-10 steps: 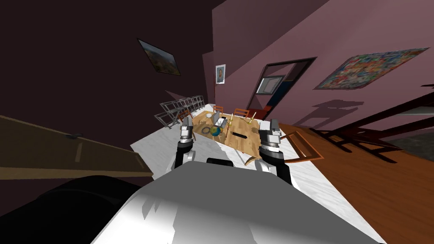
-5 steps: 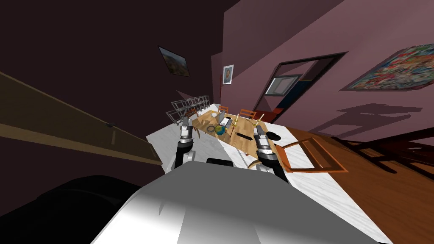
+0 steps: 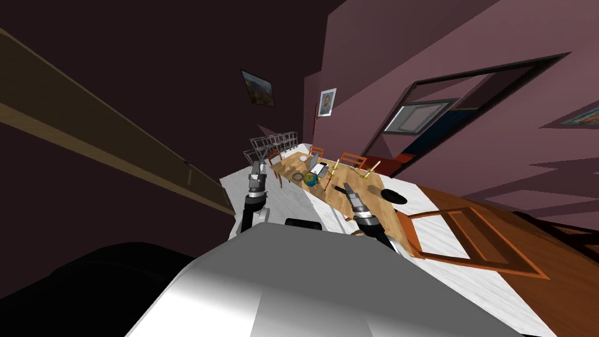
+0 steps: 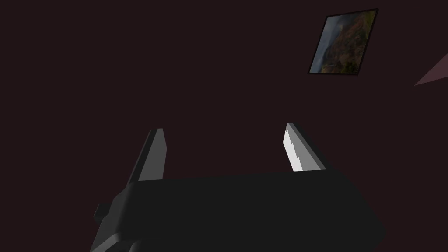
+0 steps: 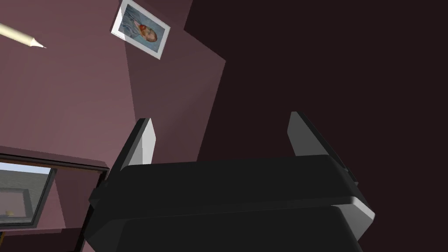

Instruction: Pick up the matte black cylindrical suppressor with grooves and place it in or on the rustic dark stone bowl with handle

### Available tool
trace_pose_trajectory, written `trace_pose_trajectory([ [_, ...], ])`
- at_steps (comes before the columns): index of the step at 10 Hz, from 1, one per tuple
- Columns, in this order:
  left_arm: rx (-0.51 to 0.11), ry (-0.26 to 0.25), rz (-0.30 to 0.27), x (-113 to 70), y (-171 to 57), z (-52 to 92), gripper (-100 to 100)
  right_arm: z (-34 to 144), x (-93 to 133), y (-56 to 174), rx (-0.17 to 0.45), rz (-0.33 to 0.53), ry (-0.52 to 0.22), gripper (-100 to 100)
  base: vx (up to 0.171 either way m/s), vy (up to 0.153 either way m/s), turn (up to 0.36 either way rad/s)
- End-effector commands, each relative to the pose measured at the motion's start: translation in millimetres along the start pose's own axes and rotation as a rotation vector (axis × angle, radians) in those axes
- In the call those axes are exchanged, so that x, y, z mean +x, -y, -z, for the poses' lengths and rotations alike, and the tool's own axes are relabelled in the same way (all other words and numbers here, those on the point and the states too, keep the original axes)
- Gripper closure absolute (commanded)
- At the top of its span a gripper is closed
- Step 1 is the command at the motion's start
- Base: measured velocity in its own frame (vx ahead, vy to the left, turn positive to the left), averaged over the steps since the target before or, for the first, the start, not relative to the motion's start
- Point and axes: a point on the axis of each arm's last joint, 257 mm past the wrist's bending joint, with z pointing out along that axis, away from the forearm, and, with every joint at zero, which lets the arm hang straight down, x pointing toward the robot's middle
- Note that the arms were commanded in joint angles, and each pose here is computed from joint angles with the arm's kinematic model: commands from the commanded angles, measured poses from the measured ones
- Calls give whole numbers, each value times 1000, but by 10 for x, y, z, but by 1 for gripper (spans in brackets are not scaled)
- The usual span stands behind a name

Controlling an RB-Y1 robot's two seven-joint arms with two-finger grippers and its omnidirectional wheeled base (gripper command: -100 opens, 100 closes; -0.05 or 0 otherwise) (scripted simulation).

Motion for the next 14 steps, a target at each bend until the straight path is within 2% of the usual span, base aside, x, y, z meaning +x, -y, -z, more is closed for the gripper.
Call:
trace_pose_trajectory([
  [1, 0, 0, 0, 0, 0, 0, 0, 146, 210, 232, 47, 62, -86, -100, -12, 32, 197],
  [2, 0, 0, 0, 0, 0, 0, 0, 148, 210, 233, 45, 66, -91, -100, -5, 21, 135],
  [3, 0, 0, 0, 0, 0, 0, 0, 289, 357, 418, 77, 113, -155, -100, -3, 28, 228],
  [4, 0, 0, 0, 0, 0, 0, 0, 302, 362, 439, 79, 118, -164, -100, -2, 17, 161],
  [5, 0, 0, 0, 0, 0, 0, 0, 449, 491, 600, 103, 164, -228, -100, 0, 20, 311],
  [6, 0, 0, 0, 0, 0, 0, 0, 484, 502, 655, 113, 170, -240, -100, 3, 11, 133],
  [7, 0, 0, 0, 0, 0, 0, 0, 644, 613, 807, 133, 218, -308, -100, 9, 17, 281],
  [8, 0, 0, 0, 0, 0, 0, 0, 693, 626, 880, 148, 222, -319, -100, 11, 8, 147],
  [9, 0, 0, 0, 0, 0, 0, 0, 863, 720, 1022, 165, 269, -386, -100, 13, 19, 271],
  [10, 0, 0, 0, 0, 0, 0, 0, 930, 729, 1112, 184, 274, -400, -100, 12, 9, 143],
  [11, 0, 0, 0, 0, 0, 0, 0, 1124, 812, 1264, 206, 316, -466, -100, 15, 19, 264],
  [12, 0, 0, 0, 0, 0, 0, 0, 1194, 805, 1347, 221, 325, -483, -100, 15, 9, 131],
  [13, 0, 0, 0, 0, 0, 0, 0, 1414, 864, 1508, 245, 367, -553, -100, 16, 14, 290],
  [14, 0, 0, 0, 0, 0, 0, 0, 1482, 851, 1583, 259, 375, -568, -100, 15, 4, 139],
])
